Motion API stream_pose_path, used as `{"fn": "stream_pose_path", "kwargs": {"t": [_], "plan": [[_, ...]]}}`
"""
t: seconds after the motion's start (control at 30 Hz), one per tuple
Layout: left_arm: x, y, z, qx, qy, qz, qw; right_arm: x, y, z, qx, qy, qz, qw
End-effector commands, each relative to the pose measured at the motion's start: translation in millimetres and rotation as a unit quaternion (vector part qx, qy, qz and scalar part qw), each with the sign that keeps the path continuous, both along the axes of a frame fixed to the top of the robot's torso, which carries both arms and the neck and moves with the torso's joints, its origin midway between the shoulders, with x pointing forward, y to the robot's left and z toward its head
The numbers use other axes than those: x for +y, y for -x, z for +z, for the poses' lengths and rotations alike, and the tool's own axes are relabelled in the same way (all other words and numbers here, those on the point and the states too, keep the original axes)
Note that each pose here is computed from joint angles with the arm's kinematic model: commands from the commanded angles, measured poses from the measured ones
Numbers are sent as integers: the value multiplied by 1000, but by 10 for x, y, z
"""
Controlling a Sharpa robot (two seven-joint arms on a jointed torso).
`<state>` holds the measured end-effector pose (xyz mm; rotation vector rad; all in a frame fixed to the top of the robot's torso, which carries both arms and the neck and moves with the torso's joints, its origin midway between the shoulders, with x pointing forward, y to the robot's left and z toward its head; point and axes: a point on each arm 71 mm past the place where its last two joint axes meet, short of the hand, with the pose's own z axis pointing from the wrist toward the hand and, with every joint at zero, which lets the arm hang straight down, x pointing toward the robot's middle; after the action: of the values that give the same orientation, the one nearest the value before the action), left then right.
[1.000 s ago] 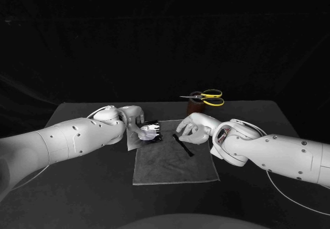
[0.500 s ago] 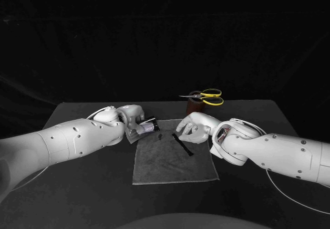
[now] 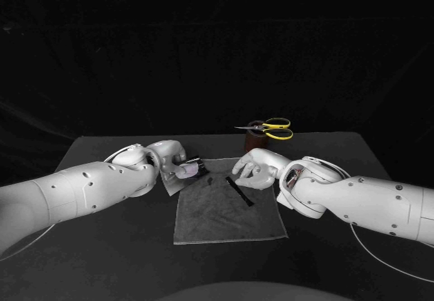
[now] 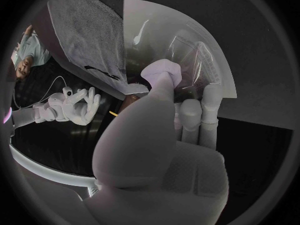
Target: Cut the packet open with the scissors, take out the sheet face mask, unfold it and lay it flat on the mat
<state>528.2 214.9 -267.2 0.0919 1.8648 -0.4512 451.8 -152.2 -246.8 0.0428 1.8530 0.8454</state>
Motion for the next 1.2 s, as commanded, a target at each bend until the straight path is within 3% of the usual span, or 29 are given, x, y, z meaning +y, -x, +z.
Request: {"fn": "stream_pose_path", "kwargs": {"t": [0.03, 0.2, 0.47, 0.9, 1.2], "plan": [[-15, 26, 112, -12, 66, -25, 997, -26, -8, -1, 3, -4, -4, 1000], [44, 46, 274, -23, 118, -43, 992, -81, -27, 2, 8, -22, -17, 1000], [86, 110, 444, -14, 193, -65, 979, -141, -40, 21, 8, -53, -24, 998], [26, 201, 542, 2, 290, -99, 952, -257, 1, 134, -2, -154, -28, 988], [-42, 276, 554, -2, 333, -117, 936, -245, 79, 275, -8, -180, -22, 983]]}}
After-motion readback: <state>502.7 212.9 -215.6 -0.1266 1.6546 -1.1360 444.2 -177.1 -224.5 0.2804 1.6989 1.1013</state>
